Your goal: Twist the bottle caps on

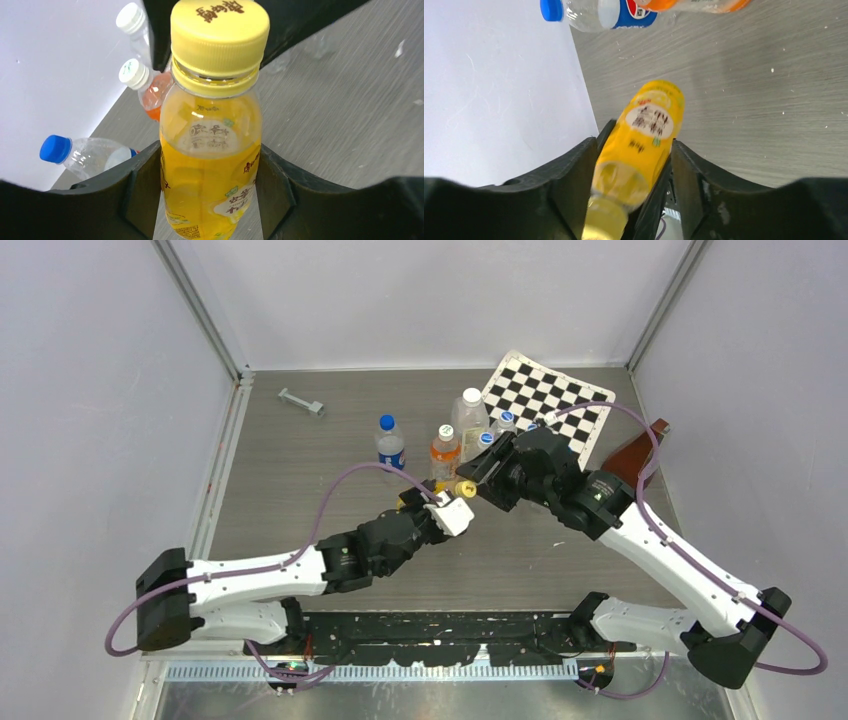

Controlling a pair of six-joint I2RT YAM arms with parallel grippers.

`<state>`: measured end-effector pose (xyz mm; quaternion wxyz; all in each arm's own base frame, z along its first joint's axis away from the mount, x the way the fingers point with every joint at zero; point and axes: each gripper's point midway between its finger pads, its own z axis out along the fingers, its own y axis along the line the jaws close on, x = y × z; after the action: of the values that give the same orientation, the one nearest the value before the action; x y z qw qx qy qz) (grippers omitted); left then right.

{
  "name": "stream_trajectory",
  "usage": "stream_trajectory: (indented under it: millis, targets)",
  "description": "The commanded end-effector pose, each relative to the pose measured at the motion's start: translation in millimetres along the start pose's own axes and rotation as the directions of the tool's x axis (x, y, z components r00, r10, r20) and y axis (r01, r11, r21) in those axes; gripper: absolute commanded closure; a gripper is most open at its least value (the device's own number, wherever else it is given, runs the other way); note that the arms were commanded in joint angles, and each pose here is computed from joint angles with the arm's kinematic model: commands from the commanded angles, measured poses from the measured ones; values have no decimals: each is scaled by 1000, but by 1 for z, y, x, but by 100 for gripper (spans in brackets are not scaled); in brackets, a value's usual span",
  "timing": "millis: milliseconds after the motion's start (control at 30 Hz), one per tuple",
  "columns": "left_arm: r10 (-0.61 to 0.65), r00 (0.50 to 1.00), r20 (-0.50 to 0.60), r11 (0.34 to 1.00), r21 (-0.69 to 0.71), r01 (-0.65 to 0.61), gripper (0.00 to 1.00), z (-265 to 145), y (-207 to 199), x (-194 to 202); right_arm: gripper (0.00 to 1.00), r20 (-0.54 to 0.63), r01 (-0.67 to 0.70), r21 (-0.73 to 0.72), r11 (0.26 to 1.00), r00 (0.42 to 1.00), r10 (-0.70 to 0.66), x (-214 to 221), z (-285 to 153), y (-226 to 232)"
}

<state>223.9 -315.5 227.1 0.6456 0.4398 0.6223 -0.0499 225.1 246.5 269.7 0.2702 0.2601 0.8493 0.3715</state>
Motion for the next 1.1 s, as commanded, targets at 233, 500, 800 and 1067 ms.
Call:
stream_trajectory:
  millis: [233, 500, 800, 1067]
  targets:
    - [-188, 979, -73, 970, 145, 197, 100, -16, -10, -2, 21, 120, 104, -153, 983, 989, -86, -25, -28, 35]
    - [-288, 935, -208, 888, 308, 342, 100, -25, -22, 29, 10, 172, 492, -212, 845, 869, -463, -24, -52, 47]
    - [-317, 913, -256, 709, 576, 407, 100, -55, -32, 17, 15, 170, 914, -323, 246, 312, -935, 6, -65, 21]
    - [-273, 943, -189, 604, 729, 321, 100, -76, -44, -7, 26, 345, 835, -510, -206, -21, -938, 45, -86, 16]
